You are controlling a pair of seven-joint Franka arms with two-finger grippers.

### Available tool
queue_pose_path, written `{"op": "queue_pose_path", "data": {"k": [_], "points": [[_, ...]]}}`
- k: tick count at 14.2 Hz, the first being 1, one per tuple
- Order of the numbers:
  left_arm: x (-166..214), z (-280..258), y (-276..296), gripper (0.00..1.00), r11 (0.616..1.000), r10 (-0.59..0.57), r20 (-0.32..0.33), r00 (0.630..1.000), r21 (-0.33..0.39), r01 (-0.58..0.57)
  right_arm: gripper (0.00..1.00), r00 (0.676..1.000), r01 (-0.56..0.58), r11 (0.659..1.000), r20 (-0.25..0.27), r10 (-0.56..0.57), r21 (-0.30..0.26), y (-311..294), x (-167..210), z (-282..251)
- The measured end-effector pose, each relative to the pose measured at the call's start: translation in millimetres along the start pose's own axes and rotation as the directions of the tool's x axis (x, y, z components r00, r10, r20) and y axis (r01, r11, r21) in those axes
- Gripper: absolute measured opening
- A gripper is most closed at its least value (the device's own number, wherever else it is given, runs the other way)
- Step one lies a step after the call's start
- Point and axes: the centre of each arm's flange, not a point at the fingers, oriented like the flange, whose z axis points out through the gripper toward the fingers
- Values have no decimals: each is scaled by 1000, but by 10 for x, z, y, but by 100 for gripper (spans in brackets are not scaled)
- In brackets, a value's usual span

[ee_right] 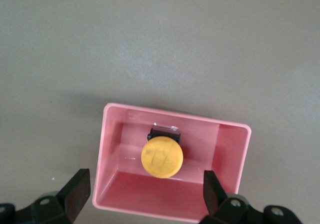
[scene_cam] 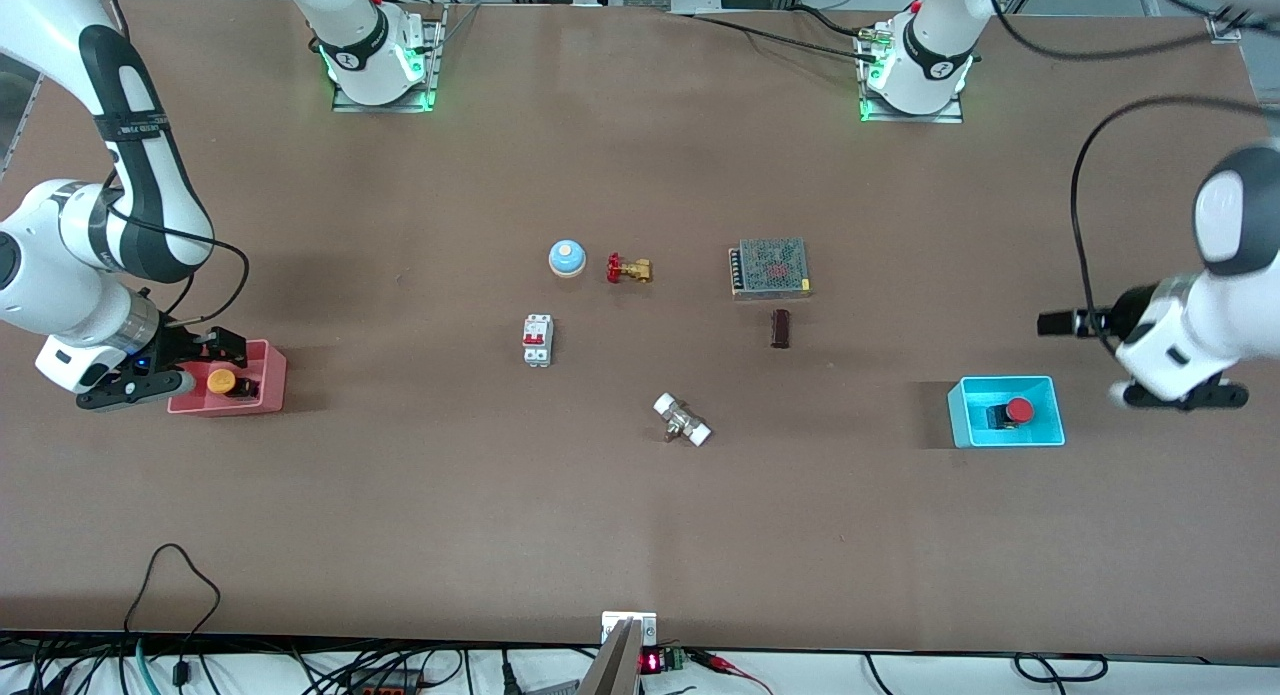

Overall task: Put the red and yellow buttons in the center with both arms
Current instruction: 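Lower the right gripper onto the yellow button while the left gripper reaches the red button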

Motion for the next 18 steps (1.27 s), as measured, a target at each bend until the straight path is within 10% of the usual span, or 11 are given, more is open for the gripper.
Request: {"op": "queue_pose_path", "data": {"k": [7,18], "points": [[744,831,-161,100,1000,-9,-109,994,6,9,100,1000,8,1000,-19,-8,-4,21,14,253],[759,1800,-152,97,997,76,-207,975,27,-71,100,999,25,1000,-26,-25,-7,183,-63,449]]}}
